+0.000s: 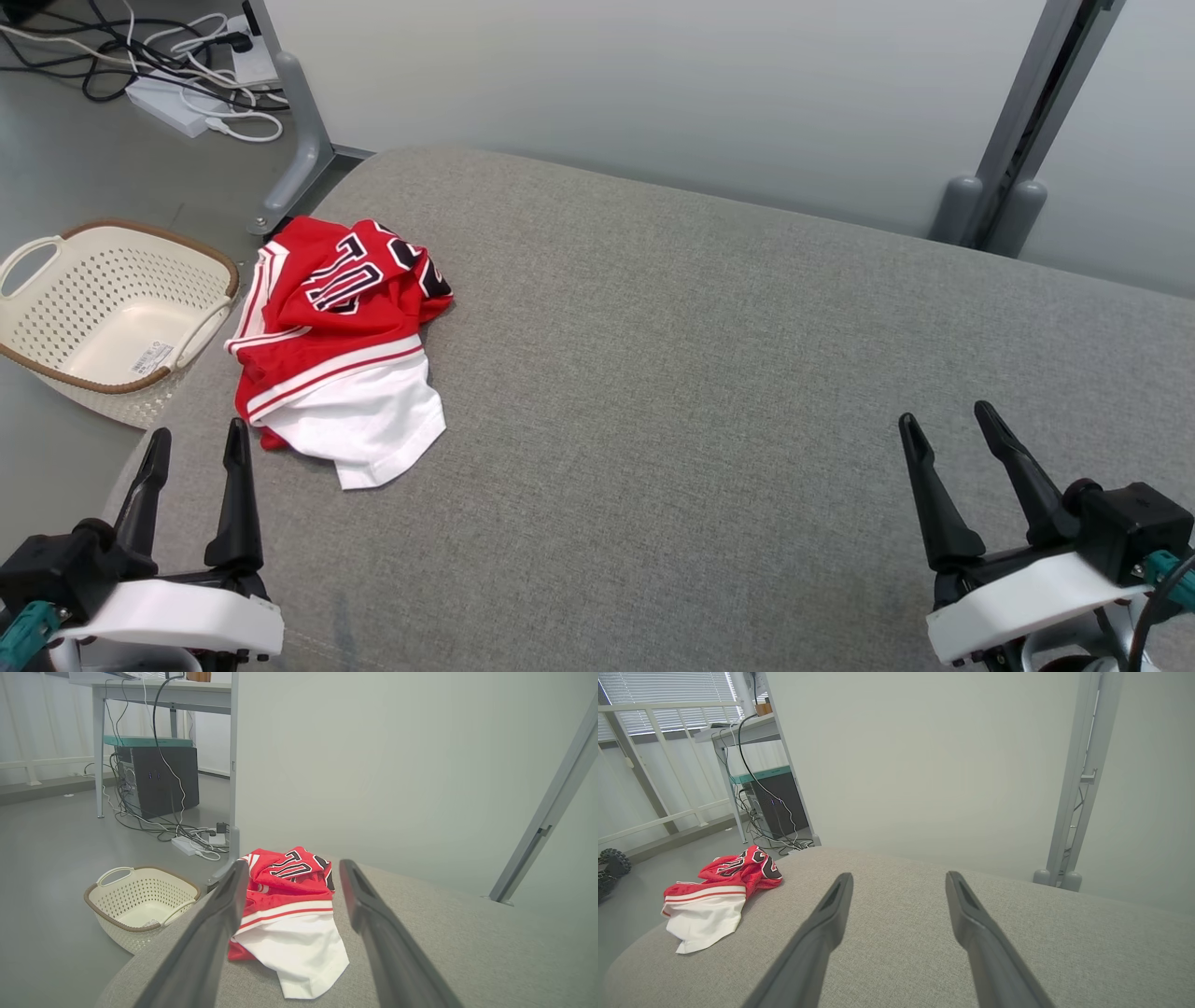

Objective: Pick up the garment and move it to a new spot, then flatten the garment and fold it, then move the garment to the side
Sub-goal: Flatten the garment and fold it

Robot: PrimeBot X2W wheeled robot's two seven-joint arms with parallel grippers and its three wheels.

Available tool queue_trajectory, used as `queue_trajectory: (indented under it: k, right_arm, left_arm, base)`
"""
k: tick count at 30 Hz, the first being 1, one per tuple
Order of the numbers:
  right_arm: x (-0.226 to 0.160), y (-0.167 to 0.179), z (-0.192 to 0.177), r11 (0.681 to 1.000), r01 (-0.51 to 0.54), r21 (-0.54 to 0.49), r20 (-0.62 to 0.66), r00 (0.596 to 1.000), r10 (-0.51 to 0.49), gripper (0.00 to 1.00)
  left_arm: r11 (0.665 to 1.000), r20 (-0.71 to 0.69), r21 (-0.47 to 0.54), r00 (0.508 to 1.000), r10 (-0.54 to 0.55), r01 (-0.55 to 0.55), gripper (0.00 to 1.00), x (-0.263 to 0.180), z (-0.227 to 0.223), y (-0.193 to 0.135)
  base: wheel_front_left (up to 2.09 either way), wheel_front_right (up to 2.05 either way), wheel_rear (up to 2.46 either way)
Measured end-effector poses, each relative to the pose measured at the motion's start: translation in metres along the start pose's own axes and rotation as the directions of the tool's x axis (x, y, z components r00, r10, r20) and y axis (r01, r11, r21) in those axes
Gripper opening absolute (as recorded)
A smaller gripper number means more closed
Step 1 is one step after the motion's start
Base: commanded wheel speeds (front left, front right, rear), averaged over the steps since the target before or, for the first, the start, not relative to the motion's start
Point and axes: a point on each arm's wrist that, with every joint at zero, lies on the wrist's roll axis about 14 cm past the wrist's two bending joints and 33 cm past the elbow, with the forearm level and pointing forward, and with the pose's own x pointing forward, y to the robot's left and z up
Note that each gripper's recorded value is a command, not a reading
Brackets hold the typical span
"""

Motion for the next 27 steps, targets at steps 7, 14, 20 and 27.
queue_trajectory:
  k: [7,14,20,27]
  right_arm:
    - [0.002,-0.005,-0.003,1.0,0.01,-0.017,-0.008,1.0,-0.01,1.0]
    - [0.013,-0.018,-0.001,0.998,0.028,-0.048,-0.013,1.0,-0.028,1.0]
    - [0.027,-0.041,-0.003,0.994,0.048,-0.101,-0.029,0.998,-0.052,1.0]
    - [0.035,-0.073,-0.021,0.985,0.092,-0.145,-0.075,0.992,-0.104,1.0]
  left_arm:
    - [1.0,-0.009,0.009,1.0,0.001,-0.001,1.0,0.004,-0.002,-0.002]
    - [1.0,0.011,0.017,1.0,-0.005,0.005,1.0,0.028,-0.001,-0.015]
    - [0.999,-0.044,0.026,0.999,-0.031,0.032,1.0,0.068,-0.027,-0.033]
    - [0.999,-0.274,0.013,0.961,-0.029,0.034,1.0,0.095,-0.114,-0.043]
  base:
    - [0.0,0.0,0.0]
    - [0.0,0.0,0.0]
    - [0.0,0.0,0.0]
    - [0.0,0.0,0.0]
